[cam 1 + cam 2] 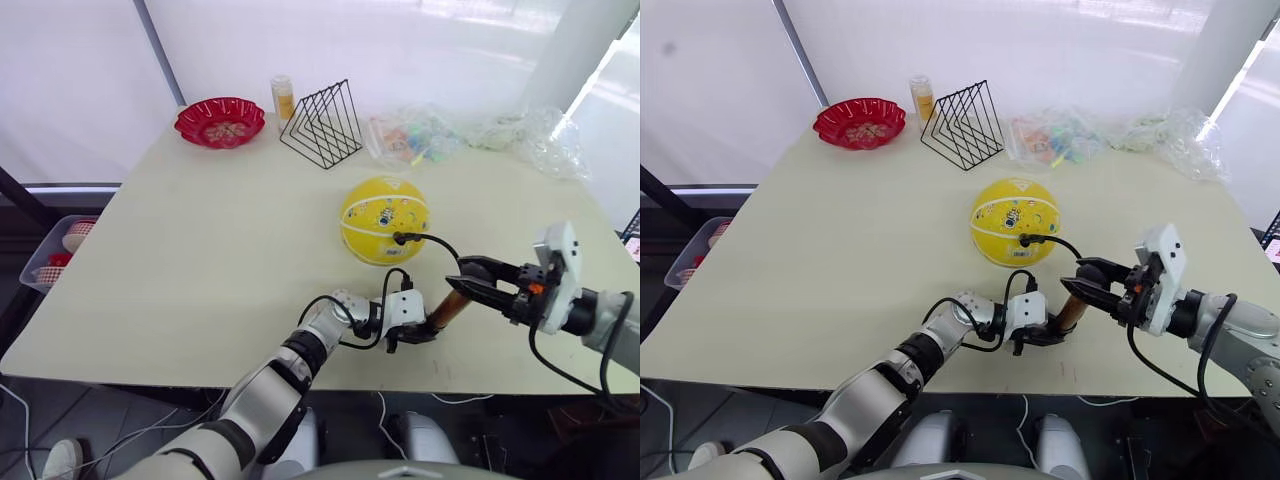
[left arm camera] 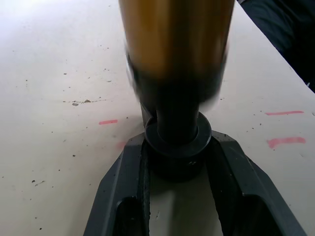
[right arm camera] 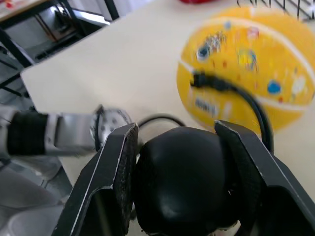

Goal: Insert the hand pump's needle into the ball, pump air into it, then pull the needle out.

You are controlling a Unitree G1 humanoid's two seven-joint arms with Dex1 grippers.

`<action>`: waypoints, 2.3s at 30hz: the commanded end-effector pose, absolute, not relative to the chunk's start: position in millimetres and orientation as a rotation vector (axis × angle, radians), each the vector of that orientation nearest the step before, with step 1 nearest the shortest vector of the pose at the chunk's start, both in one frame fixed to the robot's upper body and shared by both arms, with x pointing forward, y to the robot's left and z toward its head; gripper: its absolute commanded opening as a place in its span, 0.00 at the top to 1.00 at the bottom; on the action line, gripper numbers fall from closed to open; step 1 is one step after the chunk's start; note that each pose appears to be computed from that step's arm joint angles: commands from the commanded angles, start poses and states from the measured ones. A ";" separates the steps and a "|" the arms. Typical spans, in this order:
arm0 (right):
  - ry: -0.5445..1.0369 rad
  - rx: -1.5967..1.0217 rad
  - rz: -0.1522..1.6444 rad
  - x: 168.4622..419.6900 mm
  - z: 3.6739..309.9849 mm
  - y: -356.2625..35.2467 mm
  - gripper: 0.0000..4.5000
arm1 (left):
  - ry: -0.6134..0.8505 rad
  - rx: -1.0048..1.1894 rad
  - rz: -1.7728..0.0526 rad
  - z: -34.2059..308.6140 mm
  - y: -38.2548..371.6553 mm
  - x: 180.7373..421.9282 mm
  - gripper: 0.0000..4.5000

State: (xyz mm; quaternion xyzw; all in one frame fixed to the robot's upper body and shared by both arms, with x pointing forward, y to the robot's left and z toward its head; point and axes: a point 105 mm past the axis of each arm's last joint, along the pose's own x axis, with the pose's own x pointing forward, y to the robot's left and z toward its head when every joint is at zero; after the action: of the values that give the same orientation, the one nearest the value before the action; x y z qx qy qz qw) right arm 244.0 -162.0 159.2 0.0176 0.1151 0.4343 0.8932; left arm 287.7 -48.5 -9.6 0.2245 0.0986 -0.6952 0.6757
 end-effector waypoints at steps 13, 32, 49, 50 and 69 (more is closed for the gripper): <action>-0.098 -0.034 0.819 248.0 311.5 -213.6 0.56 | 0.632 0.591 -1.545 -84.3 9.6 258.9 0.75; 0.220 0.021 0.875 250.1 162.1 -165.5 0.56 | 0.636 0.583 -1.540 -83.7 8.5 259.6 0.75; -0.046 -0.048 0.840 253.0 296.2 -202.5 0.56 | 0.640 0.585 -1.551 -83.4 8.2 258.9 0.75; -0.004 -0.048 0.845 254.1 283.7 -199.0 0.56 | 0.639 0.585 -1.552 -83.3 8.1 258.8 0.75; 0.133 -0.012 0.858 259.8 185.4 -172.8 0.56 | 0.640 0.582 -1.547 -82.6 7.8 260.0 0.75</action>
State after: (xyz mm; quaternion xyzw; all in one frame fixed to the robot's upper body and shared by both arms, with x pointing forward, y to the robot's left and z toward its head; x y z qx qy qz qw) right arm 252.9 -158.1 161.4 0.0165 0.1056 0.4420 0.8906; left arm 289.3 -49.5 -7.9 0.2248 0.0997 -0.6959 0.6748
